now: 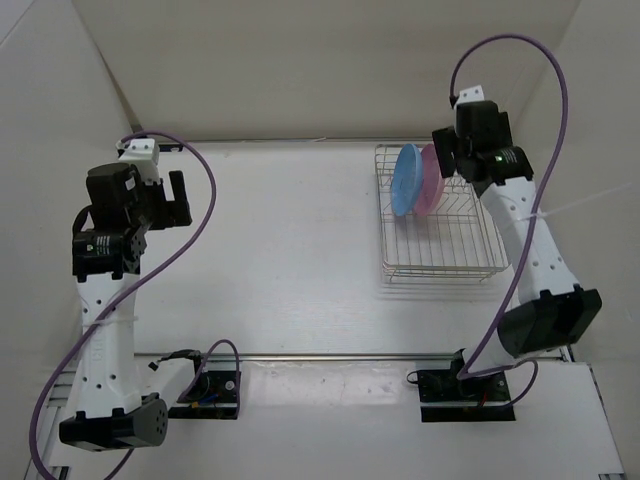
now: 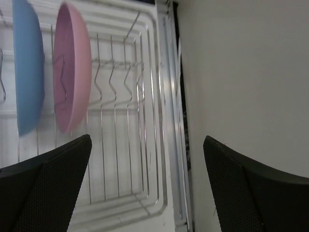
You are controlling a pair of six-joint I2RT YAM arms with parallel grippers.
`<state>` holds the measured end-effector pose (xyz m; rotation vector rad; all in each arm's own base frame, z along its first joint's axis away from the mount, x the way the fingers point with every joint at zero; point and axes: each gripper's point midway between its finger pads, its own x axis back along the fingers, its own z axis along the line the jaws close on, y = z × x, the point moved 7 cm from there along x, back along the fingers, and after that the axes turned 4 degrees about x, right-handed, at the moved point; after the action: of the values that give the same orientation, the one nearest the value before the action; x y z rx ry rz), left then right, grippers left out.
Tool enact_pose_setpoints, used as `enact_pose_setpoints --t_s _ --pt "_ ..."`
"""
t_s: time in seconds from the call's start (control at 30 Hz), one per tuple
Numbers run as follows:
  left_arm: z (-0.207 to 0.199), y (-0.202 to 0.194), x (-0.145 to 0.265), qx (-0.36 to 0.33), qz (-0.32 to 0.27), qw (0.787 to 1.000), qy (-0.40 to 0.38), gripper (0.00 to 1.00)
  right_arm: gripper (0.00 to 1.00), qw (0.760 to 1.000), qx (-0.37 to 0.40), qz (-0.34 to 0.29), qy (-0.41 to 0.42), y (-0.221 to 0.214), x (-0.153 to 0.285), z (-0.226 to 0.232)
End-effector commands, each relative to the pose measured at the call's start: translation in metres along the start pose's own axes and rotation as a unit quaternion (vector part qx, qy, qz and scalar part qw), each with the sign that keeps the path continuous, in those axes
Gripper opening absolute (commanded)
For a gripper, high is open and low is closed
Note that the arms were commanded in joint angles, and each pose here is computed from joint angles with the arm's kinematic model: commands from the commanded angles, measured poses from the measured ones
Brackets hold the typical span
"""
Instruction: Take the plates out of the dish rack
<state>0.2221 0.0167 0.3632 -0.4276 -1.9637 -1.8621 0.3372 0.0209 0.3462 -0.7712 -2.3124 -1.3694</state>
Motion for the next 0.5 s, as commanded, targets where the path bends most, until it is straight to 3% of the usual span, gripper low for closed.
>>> enact_pose_setpoints --t_s 0.0,0.1,0.23,0.47 --pt "0.006 0.003 0.002 0.010 -0.012 1.000 0.014 1.00 1.00 0.995 0.008 -0.064 -0.071 0.050 -0.010 -0.001" --pt "0.006 0.003 0.002 0.010 -0.012 1.000 0.015 1.00 0.99 0.993 0.019 -0.061 -0.102 0.068 -0.030 0.008" --pt "0.009 -0.002 0.003 0.013 -0.011 1.000 0.023 1.00 0.97 0.995 0.003 -0.079 -0.068 0.087 -0.043 0.024" --pt "0.012 -0.008 0.004 0.008 -0.010 0.999 0.032 1.00 0.92 0.998 -0.024 -0.051 -0.026 0.084 -0.072 0.052"
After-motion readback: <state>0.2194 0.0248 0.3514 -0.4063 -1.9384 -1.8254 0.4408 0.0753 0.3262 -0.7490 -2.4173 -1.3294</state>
